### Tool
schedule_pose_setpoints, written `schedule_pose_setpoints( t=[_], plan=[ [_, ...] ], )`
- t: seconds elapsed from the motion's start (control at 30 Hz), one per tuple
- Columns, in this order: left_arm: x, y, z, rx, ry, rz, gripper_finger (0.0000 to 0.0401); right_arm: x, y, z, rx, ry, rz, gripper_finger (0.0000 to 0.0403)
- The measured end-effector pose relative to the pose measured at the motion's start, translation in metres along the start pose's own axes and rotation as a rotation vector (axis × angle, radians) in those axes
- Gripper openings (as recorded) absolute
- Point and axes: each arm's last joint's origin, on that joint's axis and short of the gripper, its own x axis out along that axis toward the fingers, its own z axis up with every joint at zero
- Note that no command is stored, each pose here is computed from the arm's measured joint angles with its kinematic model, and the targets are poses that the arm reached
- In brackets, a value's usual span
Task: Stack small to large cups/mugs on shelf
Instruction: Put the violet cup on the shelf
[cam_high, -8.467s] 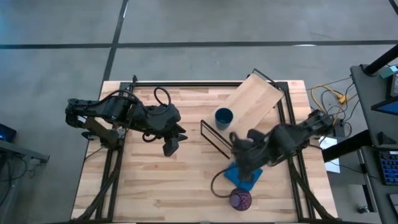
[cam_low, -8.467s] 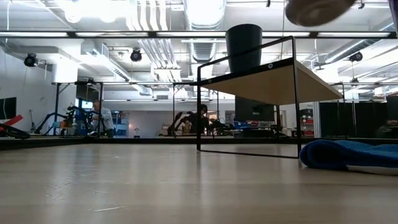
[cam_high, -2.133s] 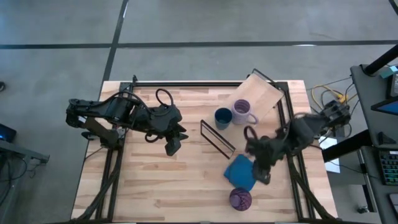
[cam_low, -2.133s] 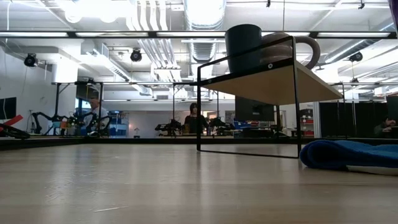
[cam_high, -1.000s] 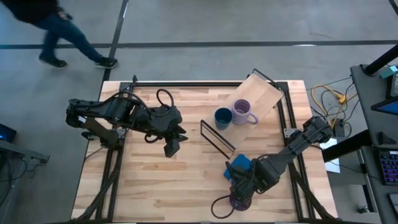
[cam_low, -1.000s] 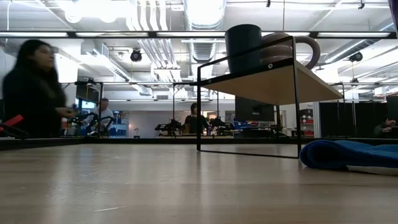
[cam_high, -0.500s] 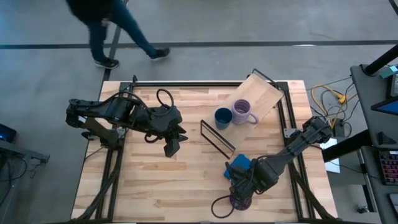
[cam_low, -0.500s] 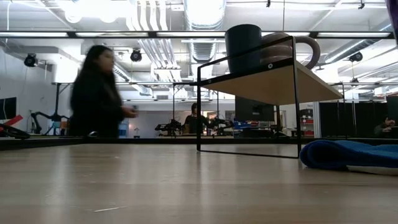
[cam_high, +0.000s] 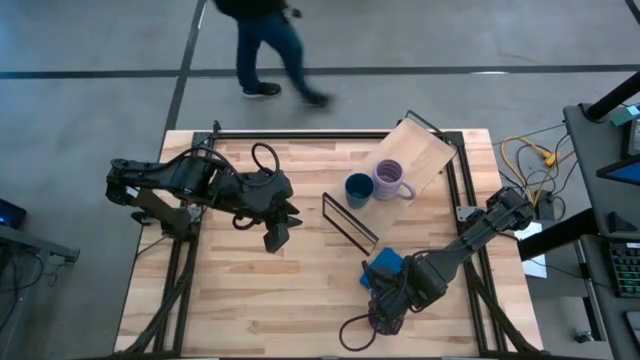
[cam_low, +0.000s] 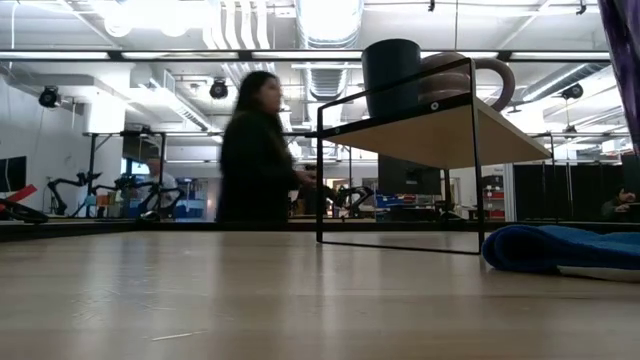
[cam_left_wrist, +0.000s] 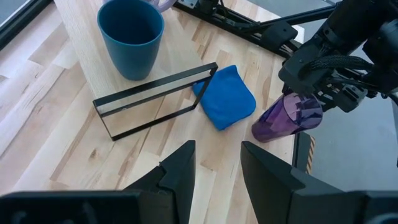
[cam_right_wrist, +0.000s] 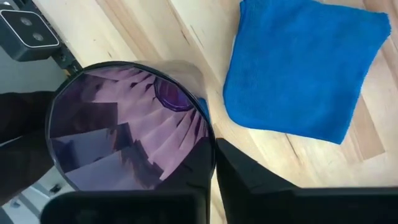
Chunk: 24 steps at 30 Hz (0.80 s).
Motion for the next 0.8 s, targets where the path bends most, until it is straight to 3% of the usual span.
schedule_pose_setpoints(
  t=[0.27,0.47,0.8],
  plan=[
    [0.000,0.000,0.000,0.000,0.000,0.001,0.0114,-0.004,0.002,-0.001,-0.002,0.018,0.022,0.0010],
    [0.000,0.000,0.000,0.000,-0.001,0.001,0.0114,-0.026,0.006,-0.005,-0.015,0.005,0.063,0.0009],
    [0.000,0.000,0.000,-0.005,-0.002,0.003,0.0114,-0.055,-0.010,-0.013,0.069,0.057,-0.079,0.0009]
  ],
)
